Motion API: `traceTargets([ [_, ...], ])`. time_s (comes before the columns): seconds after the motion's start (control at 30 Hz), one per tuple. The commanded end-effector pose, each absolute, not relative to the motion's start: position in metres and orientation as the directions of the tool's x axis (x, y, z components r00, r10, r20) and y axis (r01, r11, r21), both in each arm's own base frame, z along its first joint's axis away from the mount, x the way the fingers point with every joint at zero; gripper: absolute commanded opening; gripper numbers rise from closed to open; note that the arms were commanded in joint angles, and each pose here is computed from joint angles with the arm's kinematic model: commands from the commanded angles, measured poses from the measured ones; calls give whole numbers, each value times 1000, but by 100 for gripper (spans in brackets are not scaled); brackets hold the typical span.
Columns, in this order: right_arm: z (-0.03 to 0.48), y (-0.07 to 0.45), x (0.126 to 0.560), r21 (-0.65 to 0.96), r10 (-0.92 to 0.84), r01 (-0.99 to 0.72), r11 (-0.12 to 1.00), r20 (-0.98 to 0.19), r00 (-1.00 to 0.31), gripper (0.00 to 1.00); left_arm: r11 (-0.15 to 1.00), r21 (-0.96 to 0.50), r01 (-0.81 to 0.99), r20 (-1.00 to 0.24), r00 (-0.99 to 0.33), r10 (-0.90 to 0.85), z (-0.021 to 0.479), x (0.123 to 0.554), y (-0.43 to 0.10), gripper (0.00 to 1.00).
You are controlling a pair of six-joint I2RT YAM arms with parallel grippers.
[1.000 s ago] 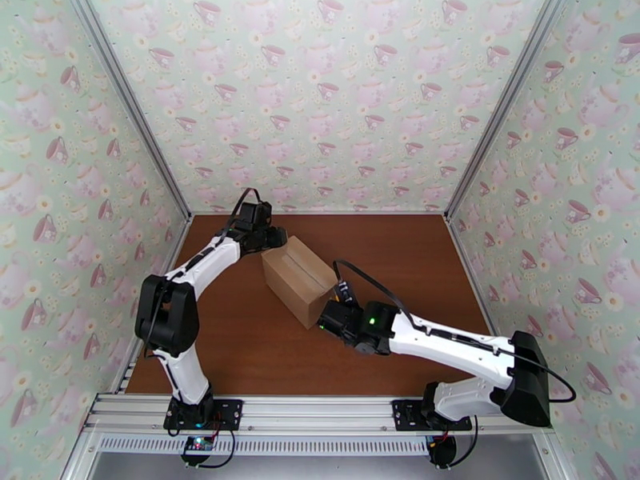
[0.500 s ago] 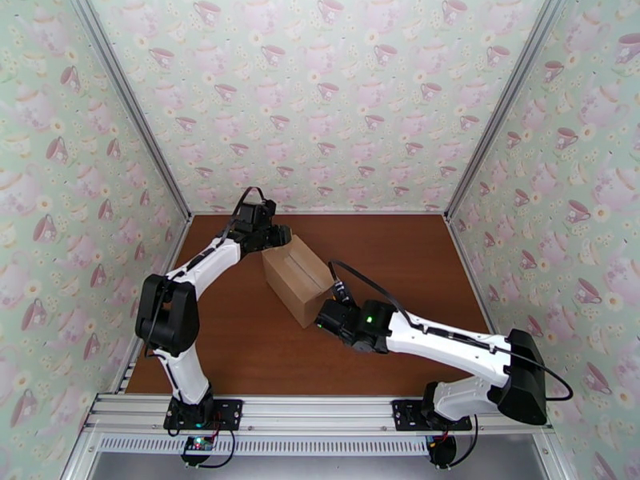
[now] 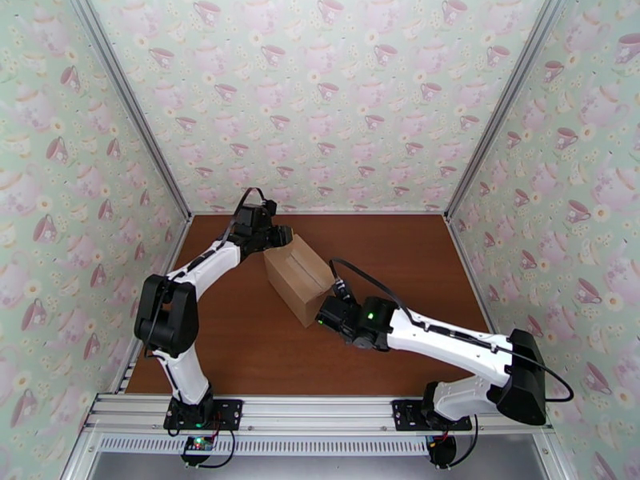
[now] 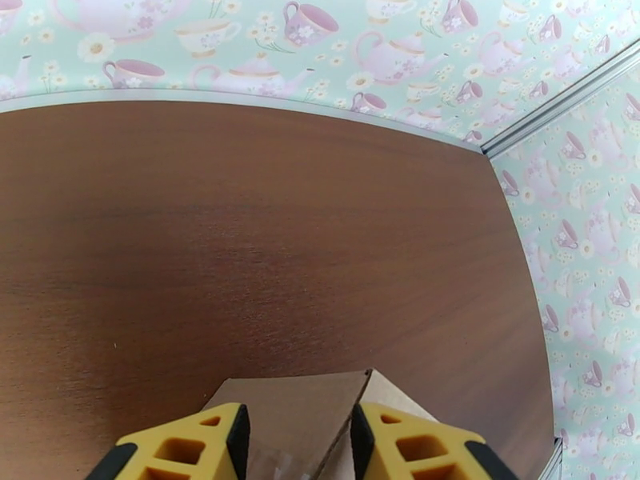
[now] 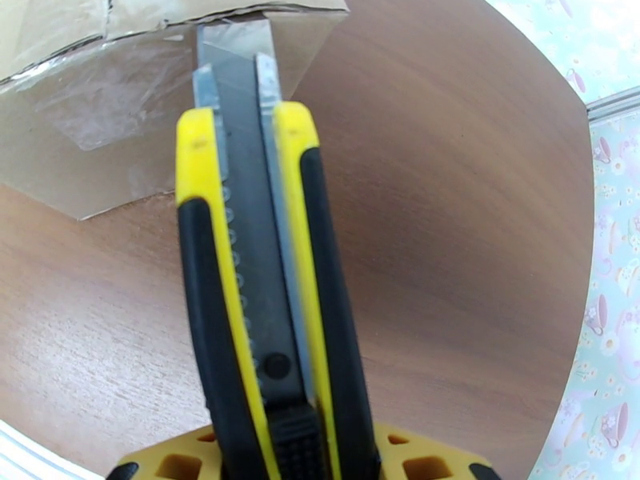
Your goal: Unpack the express box
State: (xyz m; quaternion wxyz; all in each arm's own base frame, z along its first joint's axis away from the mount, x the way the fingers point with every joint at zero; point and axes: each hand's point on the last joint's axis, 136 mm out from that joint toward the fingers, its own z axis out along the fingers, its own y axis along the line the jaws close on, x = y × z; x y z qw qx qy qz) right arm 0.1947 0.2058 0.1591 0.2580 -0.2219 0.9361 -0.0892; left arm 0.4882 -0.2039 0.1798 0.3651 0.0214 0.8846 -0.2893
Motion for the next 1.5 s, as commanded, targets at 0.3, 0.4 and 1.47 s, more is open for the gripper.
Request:
traceTargets([
  [0.3, 175, 225, 205, -265, -500, -424, 866, -455, -737, 0, 795, -549, 259, -579, -804, -139, 161, 462, -224, 40],
  [0.4, 177, 225, 207, -279, -507, -424, 862, -453, -734, 0, 790, -552, 266, -580, -803, -135, 162, 461, -226, 40],
  [1.47, 190, 242, 219, -204, -461, -420, 884, -517, -721, 0, 752, -591, 291, -568, -812, -133, 169, 450, -249, 40],
])
